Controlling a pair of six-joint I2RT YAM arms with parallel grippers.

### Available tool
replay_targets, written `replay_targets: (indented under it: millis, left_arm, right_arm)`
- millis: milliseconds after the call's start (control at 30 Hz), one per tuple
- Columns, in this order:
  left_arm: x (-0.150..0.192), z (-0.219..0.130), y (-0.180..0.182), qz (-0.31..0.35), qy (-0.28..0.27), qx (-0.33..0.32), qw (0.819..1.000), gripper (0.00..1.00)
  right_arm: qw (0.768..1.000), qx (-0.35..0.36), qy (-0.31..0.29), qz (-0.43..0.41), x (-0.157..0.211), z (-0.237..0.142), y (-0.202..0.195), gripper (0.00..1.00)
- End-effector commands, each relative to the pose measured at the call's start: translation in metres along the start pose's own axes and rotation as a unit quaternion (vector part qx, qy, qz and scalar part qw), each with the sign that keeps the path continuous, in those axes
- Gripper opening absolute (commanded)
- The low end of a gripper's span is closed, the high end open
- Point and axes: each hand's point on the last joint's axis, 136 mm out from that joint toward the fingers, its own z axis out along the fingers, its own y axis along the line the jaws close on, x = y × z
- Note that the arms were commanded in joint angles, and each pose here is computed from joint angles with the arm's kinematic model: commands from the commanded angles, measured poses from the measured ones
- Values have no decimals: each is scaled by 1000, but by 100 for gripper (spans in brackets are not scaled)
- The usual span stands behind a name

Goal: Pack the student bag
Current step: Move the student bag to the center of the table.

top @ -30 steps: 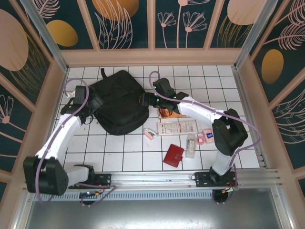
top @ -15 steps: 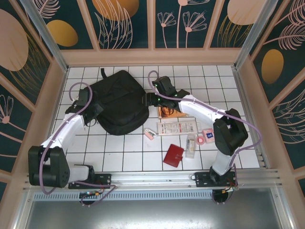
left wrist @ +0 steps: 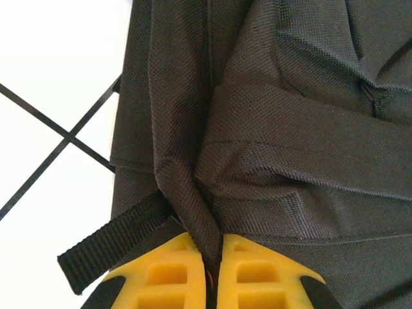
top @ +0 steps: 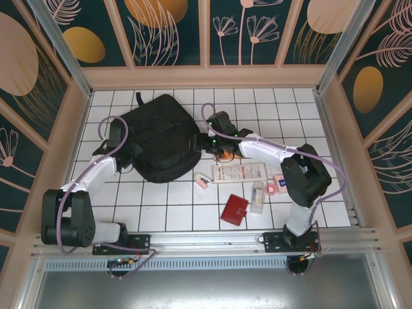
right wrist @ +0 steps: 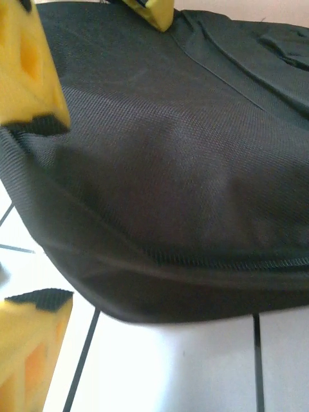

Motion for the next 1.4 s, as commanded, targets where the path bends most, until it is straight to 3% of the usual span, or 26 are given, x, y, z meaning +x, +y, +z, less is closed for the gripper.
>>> replay_targets:
  millis: [0,67,300,367,433,500,600,833,1067,1200,1367]
  left_arm:
    - [10,-6,-1,-20,12,26,999,5]
    - [12,-12,-1,-33,7,40,999,5]
    - [33,-21,-7,-88,34,98,991,7]
    - [34,-20,-10,-86,35,103,990,7]
    - [33,-17,-14,-73,35,104,991,6]
    - [31,-14,-20,-61,39,104,992,6]
    - [29,-8,-33,-39,45,106,993,2]
    - [44,1,-66,-15,66,118,991,3]
    - [75,2,-103,-15,82,138,987,7]
    - [95,-2,-127,-28,92,159,983,13]
    - [92,-16,-130,-34,73,158,984,46]
  right_arm:
    - [999,-34,10,11,-2,17,17,54]
    - [999,-30,9,13,-8,25,13,46]
    - [1000,3,-14,-1,-47,41,4,44]
    - [999,20,-25,1,-56,38,-2,50]
    - [998,42,-38,9,-62,30,-14,65]
    - [996,63,-56,11,-66,19,-24,76]
    - [990,99,-100,1,-77,-11,-35,82]
    - [967,169,-191,-4,-105,-96,-55,84]
    - [972,133,-191,-26,-101,-120,-33,82]
    - [976,119,-179,-43,-92,-116,-24,80]
    - [979,105,-163,-65,-81,-118,-10,77]
